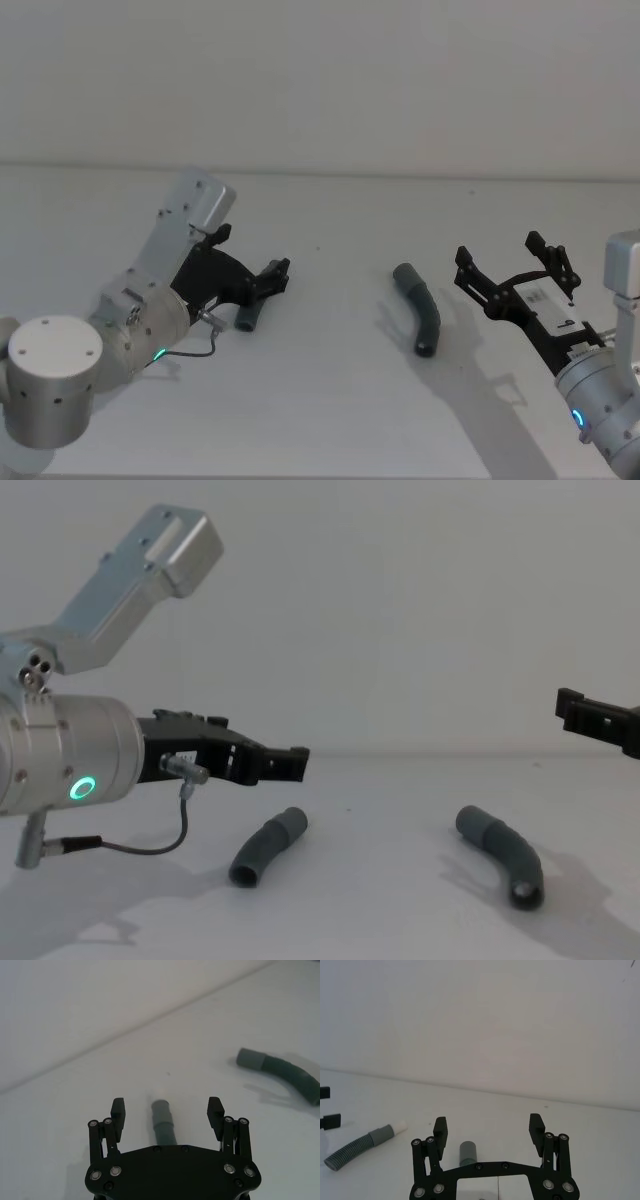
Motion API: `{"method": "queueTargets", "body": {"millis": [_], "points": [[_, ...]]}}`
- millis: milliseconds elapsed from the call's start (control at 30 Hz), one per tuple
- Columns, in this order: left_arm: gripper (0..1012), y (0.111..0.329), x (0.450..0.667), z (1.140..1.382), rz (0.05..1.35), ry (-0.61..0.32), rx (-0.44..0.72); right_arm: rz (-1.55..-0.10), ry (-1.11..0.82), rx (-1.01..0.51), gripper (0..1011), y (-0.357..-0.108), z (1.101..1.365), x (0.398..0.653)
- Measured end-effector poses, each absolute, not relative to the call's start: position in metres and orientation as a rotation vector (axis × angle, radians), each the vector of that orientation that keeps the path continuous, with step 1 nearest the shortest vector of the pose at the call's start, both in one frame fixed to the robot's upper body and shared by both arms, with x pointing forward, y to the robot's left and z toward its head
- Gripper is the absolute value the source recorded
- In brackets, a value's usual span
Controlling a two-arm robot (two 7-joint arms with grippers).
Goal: Use both hands to pick up one end of the pipe from the table, align the ends, and insert them.
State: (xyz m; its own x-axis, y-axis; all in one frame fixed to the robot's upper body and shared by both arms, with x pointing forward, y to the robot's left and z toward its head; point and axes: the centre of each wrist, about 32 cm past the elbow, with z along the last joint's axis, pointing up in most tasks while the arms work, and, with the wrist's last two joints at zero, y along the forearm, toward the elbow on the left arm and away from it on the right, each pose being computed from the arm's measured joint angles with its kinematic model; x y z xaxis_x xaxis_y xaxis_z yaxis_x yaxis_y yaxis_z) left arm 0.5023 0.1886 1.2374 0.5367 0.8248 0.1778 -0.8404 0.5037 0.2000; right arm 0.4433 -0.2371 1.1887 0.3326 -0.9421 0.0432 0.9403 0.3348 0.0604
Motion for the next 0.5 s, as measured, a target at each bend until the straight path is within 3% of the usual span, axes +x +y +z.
{"method": "queueTargets", "body": {"millis": [500], "points": [[1000, 0.190, 0.519, 1.255, 0.927, 0.044, 0.406, -1.229, -0.075, 0.026, 1001, -0.237, 1.189, 0.443]]}}
